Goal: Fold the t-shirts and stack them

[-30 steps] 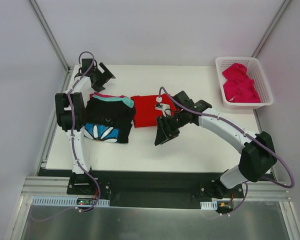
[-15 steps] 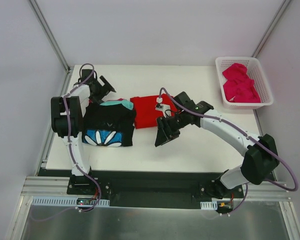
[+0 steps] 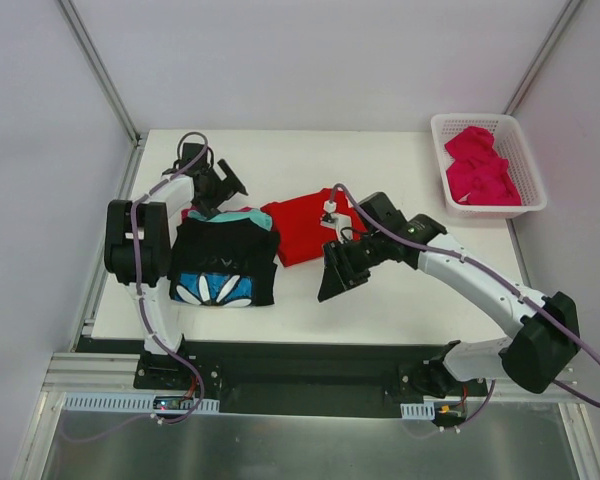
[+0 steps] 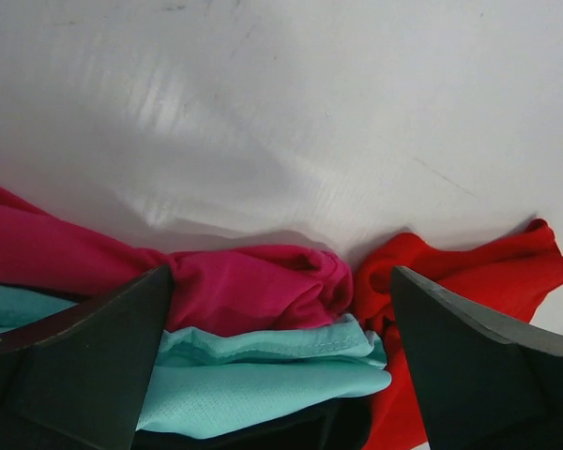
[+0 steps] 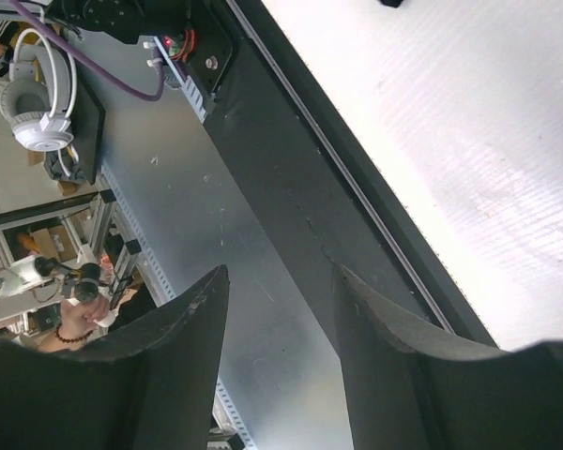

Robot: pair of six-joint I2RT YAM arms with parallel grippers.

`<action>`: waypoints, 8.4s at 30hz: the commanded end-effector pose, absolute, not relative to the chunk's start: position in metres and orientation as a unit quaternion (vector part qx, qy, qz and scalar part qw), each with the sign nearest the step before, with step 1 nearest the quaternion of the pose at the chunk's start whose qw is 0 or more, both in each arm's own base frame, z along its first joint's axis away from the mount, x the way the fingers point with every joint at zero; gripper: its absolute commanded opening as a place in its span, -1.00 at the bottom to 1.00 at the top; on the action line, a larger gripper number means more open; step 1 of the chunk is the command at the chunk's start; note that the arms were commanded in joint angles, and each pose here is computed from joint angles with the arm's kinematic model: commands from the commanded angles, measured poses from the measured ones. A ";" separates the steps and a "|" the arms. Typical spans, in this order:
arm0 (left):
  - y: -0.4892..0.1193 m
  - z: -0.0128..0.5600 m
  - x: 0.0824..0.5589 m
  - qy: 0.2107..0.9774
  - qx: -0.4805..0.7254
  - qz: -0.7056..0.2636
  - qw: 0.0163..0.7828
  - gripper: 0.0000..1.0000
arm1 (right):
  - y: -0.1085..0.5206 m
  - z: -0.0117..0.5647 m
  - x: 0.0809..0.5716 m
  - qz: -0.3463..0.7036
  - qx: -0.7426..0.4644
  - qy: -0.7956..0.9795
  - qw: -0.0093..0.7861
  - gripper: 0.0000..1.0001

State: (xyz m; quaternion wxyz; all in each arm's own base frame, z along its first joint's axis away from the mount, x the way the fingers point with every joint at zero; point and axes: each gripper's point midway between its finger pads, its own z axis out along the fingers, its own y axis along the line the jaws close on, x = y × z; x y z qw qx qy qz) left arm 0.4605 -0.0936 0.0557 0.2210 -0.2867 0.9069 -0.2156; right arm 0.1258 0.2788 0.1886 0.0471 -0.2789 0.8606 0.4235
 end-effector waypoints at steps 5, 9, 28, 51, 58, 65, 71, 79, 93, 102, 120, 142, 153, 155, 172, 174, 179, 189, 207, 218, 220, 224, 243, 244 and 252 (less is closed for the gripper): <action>-0.072 0.097 0.432 0.900 -0.291 -0.163 0.280 0.98 | 0.281 0.196 0.160 0.424 -0.216 0.864 0.168 0.02; -0.037 0.114 0.418 0.891 -0.296 -0.181 0.292 0.98 | 0.294 0.187 0.179 0.439 -0.181 0.863 0.174 0.02; 0.022 0.114 0.318 0.902 -0.277 -0.177 0.279 0.94 | 0.313 0.146 0.206 0.436 -0.160 0.875 0.134 0.02; 0.040 0.085 0.343 0.875 -0.290 -0.273 0.276 0.85 | 0.327 0.155 0.233 0.478 -0.152 0.857 0.119 0.02; 0.034 0.076 0.346 0.867 -0.308 -0.300 0.253 0.63 | 0.328 0.147 0.241 0.480 -0.141 0.860 0.104 -0.02; 0.028 0.075 0.342 0.862 -0.312 -0.312 0.250 0.44 | 0.331 0.144 0.248 0.478 -0.131 0.863 0.100 -0.02; 0.022 0.074 0.335 0.857 -0.324 -0.323 0.239 0.02 | 0.334 0.138 0.252 0.476 -0.121 0.866 0.089 -0.02; 0.017 0.078 0.325 0.858 -0.323 -0.323 0.234 -0.44 | 0.343 0.126 0.258 0.470 -0.107 0.872 0.089 -0.03; 0.019 0.090 0.329 0.860 -0.314 -0.322 0.241 -0.61 | 0.403 0.120 0.268 0.544 -0.106 0.817 0.162 0.19; 0.018 0.095 0.331 0.859 -0.310 -0.328 0.243 -0.80 | 0.426 0.101 0.276 0.575 -0.115 0.795 0.152 0.20; 0.017 0.101 0.332 0.858 -0.308 -0.335 0.239 -1.00 | 0.420 0.075 0.280 0.565 -0.116 0.806 0.132 0.20; 0.014 0.102 0.332 0.856 -0.310 -0.344 0.229 -1.00 | 0.418 0.067 0.307 0.519 -0.123 0.832 0.155 0.18; 0.014 0.103 0.334 0.855 -0.310 -0.350 0.226 -1.00 | 0.428 0.067 0.317 0.527 -0.113 0.829 0.148 -0.72; 0.013 0.101 0.333 0.855 -0.313 -0.350 0.222 -1.00 | 0.426 0.068 0.316 0.527 -0.113 0.830 0.147 -0.94; 0.008 0.136 0.337 0.839 -0.304 -0.373 0.254 -1.00 | 0.418 0.130 0.318 0.522 -0.138 0.822 0.181 -0.98; 0.006 0.139 0.337 0.838 -0.300 -0.376 0.256 -1.00 | 0.417 0.137 0.319 0.520 -0.143 0.820 0.190 -0.98; 0.008 0.147 0.340 0.837 -0.294 -0.375 0.269 -1.00 | 0.421 0.148 0.326 0.519 -0.150 0.818 0.197 -0.98; 0.016 0.169 0.363 0.829 -0.289 -0.385 0.284 -1.00 | 0.427 0.162 0.347 0.514 -0.152 0.819 0.204 -0.98; 0.022 0.149 0.374 0.833 -0.295 -0.384 0.266 -1.00 | 0.430 0.143 0.359 0.507 -0.149 0.828 0.189 -0.98; 0.026 0.133 0.379 0.835 -0.303 -0.381 0.256 -1.00 | 0.432 0.129 0.361 0.503 -0.153 0.831 0.182 -0.98; 0.028 0.132 0.382 0.835 -0.304 -0.379 0.259 -1.00 | 0.432 0.126 0.361 0.503 -0.154 0.831 0.180 -0.94; 0.035 0.127 0.390 0.837 -0.308 -0.365 0.267 -1.00 | 0.434 0.127 0.363 0.507 -0.162 0.827 0.180 -0.92; 0.041 0.103 0.414 0.827 -0.324 -0.382 0.256 -0.92 | 0.431 0.123 0.380 0.514 -0.164 0.823 0.179 -0.87; 0.040 0.103 0.413 0.827 -0.324 -0.382 0.255 -0.92 | 0.431 0.122 0.379 0.514 -0.164 0.823 0.177 -0.87; 0.041 0.092 0.408 0.827 -0.340 -0.374 0.245 -0.45 | 0.427 0.117 0.374 0.507 -0.166 0.828 0.172 -0.36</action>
